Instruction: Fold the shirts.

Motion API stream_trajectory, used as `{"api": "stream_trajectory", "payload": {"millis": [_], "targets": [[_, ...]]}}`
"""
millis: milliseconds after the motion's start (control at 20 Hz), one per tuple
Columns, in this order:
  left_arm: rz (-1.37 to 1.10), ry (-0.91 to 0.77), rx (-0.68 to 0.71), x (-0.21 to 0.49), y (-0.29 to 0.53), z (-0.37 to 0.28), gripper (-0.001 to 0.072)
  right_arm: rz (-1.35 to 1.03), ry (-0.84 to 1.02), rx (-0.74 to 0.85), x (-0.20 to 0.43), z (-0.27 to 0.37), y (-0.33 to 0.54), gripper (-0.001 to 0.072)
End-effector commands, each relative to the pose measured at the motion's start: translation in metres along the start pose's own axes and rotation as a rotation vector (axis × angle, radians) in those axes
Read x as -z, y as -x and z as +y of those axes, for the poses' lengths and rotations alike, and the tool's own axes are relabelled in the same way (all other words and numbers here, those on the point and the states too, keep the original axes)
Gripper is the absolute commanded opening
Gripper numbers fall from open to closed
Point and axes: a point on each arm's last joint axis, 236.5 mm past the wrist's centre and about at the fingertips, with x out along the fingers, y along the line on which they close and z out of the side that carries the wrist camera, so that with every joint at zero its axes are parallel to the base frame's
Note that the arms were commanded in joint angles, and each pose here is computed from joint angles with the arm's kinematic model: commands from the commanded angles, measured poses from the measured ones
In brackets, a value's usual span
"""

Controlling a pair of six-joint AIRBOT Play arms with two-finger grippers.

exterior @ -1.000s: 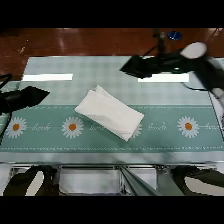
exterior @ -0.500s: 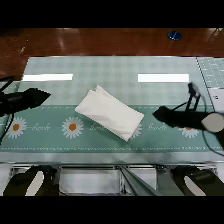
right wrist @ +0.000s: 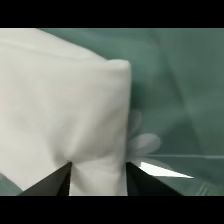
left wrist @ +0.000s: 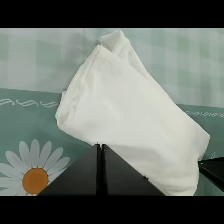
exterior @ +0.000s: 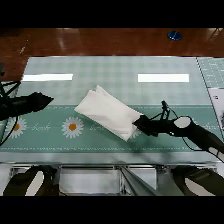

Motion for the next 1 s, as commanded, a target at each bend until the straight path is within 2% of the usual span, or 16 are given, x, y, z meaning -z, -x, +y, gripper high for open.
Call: {"api": "stream_trajectory", "payload": {"millis": [0,50,100,150,400,600,750,950], "targets": [[0.008,0.005,-0.002,0.001,-0.002,0.002,0.0017,0.092,0.012,-0.104,0.012,0.026,-0.028,0.0378],[0.009,0.006,-0.002,0.001,-0.003,0.002,0.0017,0.101,0.043,-0.125,0.012,0.039,-0.033,0.0296],[0.011,0.007,-0.002,0.002,-0.003,0.002,0.0017,0.102,0.095,-0.15,0.009,0.056,-0.036,0.0181],[0.011,0.007,-0.002,0.002,-0.003,0.002,0.0017,0.1,0.18,-0.191,0.005,0.081,-0.034,0.0031],[0.012,0.007,-0.002,0.002,-0.003,0.002,0.0017,0.002,0.512,-0.34,-0.043,0.209,0.027,0.0029],[0.012,0.007,-0.002,0.002,-0.003,0.002,0.0017,-0.16,0.682,-0.35,-0.088,0.28,0.102,0.0029],[0.011,0.006,-0.003,0.002,-0.003,0.002,0.0017,-0.249,0.721,-0.306,-0.12,0.292,0.159,0.0029],[0.011,0.006,-0.003,0.001,-0.003,0.002,0.0017,-0.395,0.646,-0.274,-0.162,0.272,0.255,0.0029]]}}
